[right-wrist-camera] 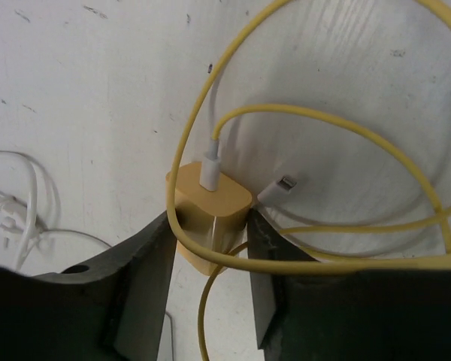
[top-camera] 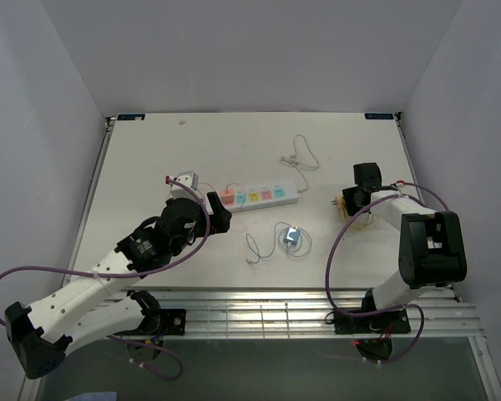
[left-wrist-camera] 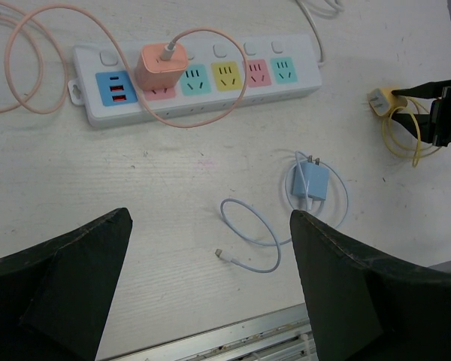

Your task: Insert the plug

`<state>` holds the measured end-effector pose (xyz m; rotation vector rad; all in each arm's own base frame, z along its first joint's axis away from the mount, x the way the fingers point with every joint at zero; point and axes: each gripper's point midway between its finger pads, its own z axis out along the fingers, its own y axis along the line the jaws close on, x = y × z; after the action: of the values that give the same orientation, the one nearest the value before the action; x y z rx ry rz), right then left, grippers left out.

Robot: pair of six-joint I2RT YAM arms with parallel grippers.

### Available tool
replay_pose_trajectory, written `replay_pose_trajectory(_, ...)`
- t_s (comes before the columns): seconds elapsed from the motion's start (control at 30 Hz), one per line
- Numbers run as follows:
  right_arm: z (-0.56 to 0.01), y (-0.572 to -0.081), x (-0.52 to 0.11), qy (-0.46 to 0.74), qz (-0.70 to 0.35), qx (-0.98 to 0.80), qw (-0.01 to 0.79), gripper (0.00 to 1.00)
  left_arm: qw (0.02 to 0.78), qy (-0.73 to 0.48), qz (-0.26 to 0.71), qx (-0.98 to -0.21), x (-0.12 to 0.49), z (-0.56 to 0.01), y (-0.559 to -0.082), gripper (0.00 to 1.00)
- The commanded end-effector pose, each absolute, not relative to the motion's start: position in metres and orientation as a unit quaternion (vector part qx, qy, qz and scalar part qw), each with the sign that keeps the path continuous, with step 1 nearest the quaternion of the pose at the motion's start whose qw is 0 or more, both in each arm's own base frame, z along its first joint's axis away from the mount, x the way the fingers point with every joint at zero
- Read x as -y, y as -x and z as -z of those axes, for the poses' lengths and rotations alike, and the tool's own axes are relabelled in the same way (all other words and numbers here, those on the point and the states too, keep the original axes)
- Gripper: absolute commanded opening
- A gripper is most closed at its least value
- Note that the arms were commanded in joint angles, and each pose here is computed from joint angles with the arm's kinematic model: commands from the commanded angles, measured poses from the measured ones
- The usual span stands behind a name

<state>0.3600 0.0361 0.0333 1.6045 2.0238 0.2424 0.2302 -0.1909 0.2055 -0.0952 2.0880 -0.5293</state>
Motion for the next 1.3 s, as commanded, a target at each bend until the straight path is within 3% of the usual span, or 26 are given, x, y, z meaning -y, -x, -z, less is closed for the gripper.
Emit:
replay_pose_trajectory(0.0, -0.018, -0.344, -0.027, -0.590, -0.045, -0.764, 0.256, 0.41, 0.478, 0.044, 0.218, -0.850, 0.189, -0.210, -0.230, 0.98)
replay_pose_trajectory(0.1, -0.022, -0.348, -0.027, -0.562, -0.047, -0.780, 0.271, 0.27, 0.478, 0.043, 0.218, -0.850, 0.189, -0.210, -0.229, 0.98)
replay_pose_trajectory(0.27, -0.030, -0.353, -0.018, -0.510, -0.024, -0.805, 0.301, 0.19, 0.478, 0.042, 0.225, -0.848, 0.190, -0.213, -0.228, 0.98)
replay_pose_trajectory(0.37, -0.027, -0.355, -0.019, -0.485, -0.023, -0.819, 0.305, 0.08, 0.479, 0.043, 0.226, -0.847, 0.190, -0.214, -0.228, 0.98)
replay_pose_trajectory(0.57, -0.025, -0.360, -0.026, -0.451, -0.042, -0.836, 0.311, 0.08, 0.475, 0.040, 0.227, -0.849, 0.191, -0.213, -0.227, 0.98)
replay_pose_trajectory(0.93, -0.087, -0.394, -0.073, -0.231, -0.199, -0.831, 0.466, 0.08, 0.469, 0.012, 0.266, -0.842, 0.210, -0.217, -0.225, 0.98)
replay_pose_trajectory(1.27, -0.088, -0.389, -0.084, -0.179, -0.217, -0.840, 0.465, 0.08, 0.456, 0.004, 0.278, -0.845, 0.220, -0.214, -0.225, 0.98)
